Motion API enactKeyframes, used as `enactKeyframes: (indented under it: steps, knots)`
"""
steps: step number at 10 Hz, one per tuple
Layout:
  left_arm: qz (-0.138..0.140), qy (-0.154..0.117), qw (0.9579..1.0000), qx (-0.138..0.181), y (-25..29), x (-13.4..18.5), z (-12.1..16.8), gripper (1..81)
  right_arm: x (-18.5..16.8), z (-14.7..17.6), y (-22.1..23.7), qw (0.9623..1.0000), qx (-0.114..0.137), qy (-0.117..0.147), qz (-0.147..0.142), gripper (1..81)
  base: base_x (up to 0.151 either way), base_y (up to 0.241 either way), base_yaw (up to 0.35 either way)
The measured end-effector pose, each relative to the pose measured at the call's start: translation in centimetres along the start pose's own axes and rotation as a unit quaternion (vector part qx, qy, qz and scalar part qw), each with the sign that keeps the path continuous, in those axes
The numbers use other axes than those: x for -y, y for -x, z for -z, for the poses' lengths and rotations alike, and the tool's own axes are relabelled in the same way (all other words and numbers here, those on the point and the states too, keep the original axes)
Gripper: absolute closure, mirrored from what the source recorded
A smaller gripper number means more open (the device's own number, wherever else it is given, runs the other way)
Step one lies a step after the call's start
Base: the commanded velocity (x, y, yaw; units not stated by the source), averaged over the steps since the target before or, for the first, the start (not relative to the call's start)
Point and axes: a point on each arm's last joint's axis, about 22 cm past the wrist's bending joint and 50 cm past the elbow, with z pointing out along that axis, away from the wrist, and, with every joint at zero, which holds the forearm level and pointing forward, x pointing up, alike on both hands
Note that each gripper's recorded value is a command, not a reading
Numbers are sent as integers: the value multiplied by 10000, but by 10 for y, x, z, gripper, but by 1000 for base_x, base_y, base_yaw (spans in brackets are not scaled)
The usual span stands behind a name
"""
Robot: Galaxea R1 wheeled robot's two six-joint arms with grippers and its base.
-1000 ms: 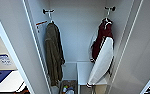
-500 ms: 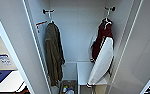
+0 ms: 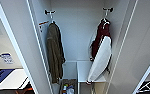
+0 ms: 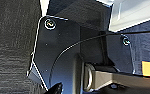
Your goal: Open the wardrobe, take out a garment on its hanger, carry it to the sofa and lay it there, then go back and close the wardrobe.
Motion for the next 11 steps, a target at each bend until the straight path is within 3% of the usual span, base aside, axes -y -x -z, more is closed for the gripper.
enactKeyframes:
  steps: [2, 4, 5, 8, 9, 11]
  knots:
    - [-6, 14, 10000, -1, 1, -2, -1, 10, -3, 0, 0, 9999, 19, 38, 142, 10, 0, 0, 0]
    - [-14, 30, 10000, 10, 4, -4, -1, 10, 0, -2, -6, 9957, 78, 97, 917, 10, 0, 0, 0]
    - [-27, 37, 10000, -23, -1, -4, -2, 10, 5, -5, -28, 9899, -5, 132, 1410, 10, 0, 0, 0]
    - [-15, 58, 10000, -12, 1, -8, -3, 10, 9, -10, -82, 9646, -183, 453, 2592, 10, 0, 0, 0]
    - [-17, 55, 10000, -18, 1, -9, -4, 10, 11, -14, -86, 9571, -183, 546, 2839, 10, 0, 0, 0]
    - [-12, 79, 10000, -13, 3, -16, -8, 10, 14, -18, -89, 9496, -171, 699, 3051, 10, 0, 0, 0]
